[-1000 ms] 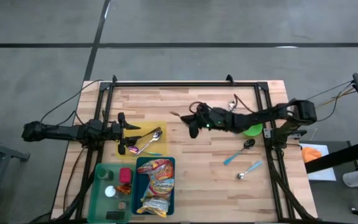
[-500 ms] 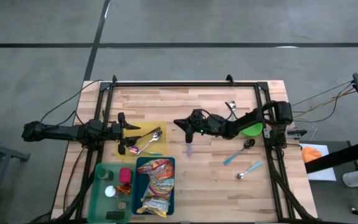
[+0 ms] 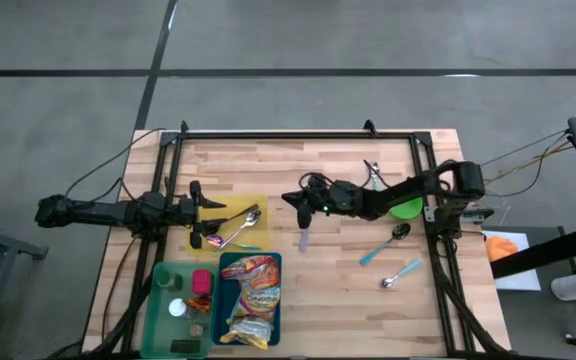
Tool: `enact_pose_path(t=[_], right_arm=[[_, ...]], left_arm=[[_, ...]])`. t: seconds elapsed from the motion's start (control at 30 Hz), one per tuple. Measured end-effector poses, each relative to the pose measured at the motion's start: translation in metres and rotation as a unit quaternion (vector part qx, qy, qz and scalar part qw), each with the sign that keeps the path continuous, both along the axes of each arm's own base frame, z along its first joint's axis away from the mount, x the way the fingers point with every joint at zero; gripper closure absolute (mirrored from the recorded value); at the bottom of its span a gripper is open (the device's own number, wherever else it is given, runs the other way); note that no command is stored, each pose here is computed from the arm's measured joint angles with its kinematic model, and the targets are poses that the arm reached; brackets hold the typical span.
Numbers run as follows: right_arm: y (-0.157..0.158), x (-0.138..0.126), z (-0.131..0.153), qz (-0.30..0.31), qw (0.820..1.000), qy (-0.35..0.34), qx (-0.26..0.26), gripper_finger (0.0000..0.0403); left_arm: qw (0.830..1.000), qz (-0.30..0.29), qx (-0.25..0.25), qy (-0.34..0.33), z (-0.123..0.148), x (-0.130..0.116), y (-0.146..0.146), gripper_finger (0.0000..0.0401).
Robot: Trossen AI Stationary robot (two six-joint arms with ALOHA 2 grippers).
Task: Pick & Place Food Item
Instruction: Put the violet spoon into the yellow bin
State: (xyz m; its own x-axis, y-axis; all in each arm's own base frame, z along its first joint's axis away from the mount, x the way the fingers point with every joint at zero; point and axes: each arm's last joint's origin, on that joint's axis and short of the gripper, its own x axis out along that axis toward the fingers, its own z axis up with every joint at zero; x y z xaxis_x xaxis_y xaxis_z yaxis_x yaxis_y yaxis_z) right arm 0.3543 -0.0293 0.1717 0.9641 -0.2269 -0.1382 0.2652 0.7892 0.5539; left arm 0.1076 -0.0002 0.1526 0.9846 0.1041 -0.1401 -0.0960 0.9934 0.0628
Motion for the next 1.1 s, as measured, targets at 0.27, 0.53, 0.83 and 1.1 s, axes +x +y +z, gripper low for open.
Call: enact_pose_path(t=[0.27,0.53,0.83,1.1], right_arm=[[0.003,0.006,0.028,-0.055,0.979,0.192,0.040,0.0390],[0.005,0.009,0.038,-0.098,0.936,0.322,0.104,0.0390],[0.006,0.001,0.026,-0.169,0.916,0.308,0.191,0.0351],[0.007,-0.007,0.011,-0.196,0.901,0.309,0.234,0.0230]], left_arm=[[1.000,0.000,0.000,0.000,0.000,0.000,0.000,0.0212],[1.000,0.000,0.000,0.000,0.000,0.000,0.000,0.0212],[1.000,0.000,0.000,0.004,-0.001,0.000,0.000,0.0212],[1.000,0.000,0.000,0.003,-0.001,0.000,0.000,0.0212]])
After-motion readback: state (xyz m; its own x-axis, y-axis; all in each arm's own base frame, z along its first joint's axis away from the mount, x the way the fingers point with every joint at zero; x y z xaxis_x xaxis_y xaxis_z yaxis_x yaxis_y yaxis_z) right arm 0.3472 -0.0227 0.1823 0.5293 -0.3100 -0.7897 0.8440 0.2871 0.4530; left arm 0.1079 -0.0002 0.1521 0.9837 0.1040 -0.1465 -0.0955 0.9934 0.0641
